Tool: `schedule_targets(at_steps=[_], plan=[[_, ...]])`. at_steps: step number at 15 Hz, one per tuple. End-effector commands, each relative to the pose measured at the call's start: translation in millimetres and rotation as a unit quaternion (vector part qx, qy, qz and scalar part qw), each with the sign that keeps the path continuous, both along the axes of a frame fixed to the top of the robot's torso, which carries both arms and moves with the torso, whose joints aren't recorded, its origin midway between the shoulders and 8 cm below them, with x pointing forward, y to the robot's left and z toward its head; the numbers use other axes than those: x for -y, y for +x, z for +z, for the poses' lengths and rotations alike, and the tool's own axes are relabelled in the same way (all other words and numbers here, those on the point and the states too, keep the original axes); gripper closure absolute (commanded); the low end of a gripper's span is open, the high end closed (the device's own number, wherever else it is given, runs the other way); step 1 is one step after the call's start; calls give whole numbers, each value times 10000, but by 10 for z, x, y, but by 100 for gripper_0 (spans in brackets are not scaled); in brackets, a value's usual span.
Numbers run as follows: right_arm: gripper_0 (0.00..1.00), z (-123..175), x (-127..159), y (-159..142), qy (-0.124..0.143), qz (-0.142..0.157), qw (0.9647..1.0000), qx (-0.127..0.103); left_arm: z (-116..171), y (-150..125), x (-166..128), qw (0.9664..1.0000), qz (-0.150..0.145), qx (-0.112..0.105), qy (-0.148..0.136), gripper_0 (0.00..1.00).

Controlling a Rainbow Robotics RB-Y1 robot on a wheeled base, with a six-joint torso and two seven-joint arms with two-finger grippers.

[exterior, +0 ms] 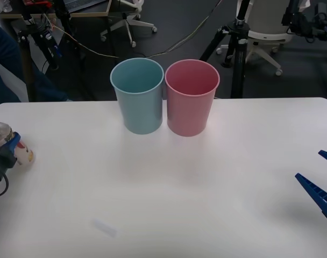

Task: Grasp the object on the table and drop it into the matching bin: aluminum can to the light blue bin, PET bottle to the pink bin.

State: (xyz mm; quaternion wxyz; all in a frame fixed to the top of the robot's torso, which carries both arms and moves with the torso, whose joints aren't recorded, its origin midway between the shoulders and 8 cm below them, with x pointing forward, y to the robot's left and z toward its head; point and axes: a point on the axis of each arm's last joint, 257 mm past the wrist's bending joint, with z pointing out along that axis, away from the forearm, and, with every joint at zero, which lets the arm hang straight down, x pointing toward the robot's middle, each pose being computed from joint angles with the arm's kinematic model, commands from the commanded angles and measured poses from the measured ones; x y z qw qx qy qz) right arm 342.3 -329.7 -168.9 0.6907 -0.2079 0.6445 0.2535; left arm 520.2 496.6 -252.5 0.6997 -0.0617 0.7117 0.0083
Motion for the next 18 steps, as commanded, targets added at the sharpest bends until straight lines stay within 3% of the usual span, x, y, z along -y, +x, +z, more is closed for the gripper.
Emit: schedule_targets(at_steps=[1,4,8,12,15,18], plan=[[0,0,0,0,0,0,10000,0,16,-4,1,10000,-26,18,28,100],[0,0,0,0,0,0,10000,0,14,-30,48,9999,-137,51,13,100],[0,0,0,0,0,0,10000,0,99,-286,138,9979,-438,20,478,100],[0,0,0,0,0,0,10000,0,147,-637,413,9952,-906,-97,357,100],[0,0,0,0,0,0,10000,0,265,-874,700,9906,-1343,-110,229,100],[0,0,0,0,0,0,10000,0,438,-1102,1129,9787,-2011,-125,398,100]])
